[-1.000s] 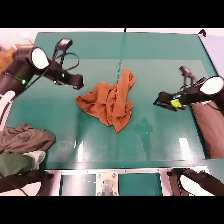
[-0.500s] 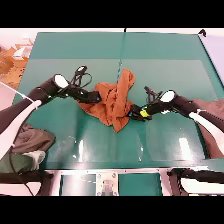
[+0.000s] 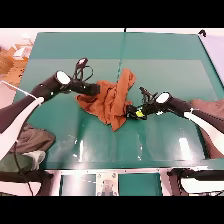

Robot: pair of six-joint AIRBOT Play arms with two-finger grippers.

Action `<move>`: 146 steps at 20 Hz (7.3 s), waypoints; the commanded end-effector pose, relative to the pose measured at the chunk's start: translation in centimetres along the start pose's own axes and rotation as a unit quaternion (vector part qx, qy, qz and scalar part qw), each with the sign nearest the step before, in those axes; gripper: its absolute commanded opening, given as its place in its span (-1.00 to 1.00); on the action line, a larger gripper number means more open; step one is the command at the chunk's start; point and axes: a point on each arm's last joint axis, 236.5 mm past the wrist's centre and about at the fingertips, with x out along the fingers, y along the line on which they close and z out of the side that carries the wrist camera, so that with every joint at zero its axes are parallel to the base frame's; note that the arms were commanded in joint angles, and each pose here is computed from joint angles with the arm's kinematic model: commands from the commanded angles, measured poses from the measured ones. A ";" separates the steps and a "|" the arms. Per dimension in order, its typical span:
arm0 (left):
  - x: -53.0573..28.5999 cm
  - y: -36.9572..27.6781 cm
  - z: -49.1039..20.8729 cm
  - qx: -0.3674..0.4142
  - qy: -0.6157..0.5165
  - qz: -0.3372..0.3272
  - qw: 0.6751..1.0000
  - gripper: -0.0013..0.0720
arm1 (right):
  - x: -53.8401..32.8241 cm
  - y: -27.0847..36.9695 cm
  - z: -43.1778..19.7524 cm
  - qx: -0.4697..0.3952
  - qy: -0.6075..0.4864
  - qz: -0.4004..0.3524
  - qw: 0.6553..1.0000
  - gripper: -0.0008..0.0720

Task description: Fold the shirts.

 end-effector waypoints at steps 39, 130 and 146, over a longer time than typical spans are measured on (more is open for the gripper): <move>-19.5 2.9 22.9 0.146 -0.234 0.132 0.952 -0.89 | -24.0 -5.0 -1.4 0.046 -0.309 0.046 0.949 -0.93; -48.9 -13.3 16.6 0.206 -0.377 0.080 0.900 -0.89 | -55.4 15.8 3.2 -0.147 -0.551 0.119 0.813 -0.93; -58.1 -16.7 13.4 0.216 -0.500 0.167 0.822 -0.89 | -67.2 16.1 -4.1 -0.145 -0.748 0.042 0.646 -0.92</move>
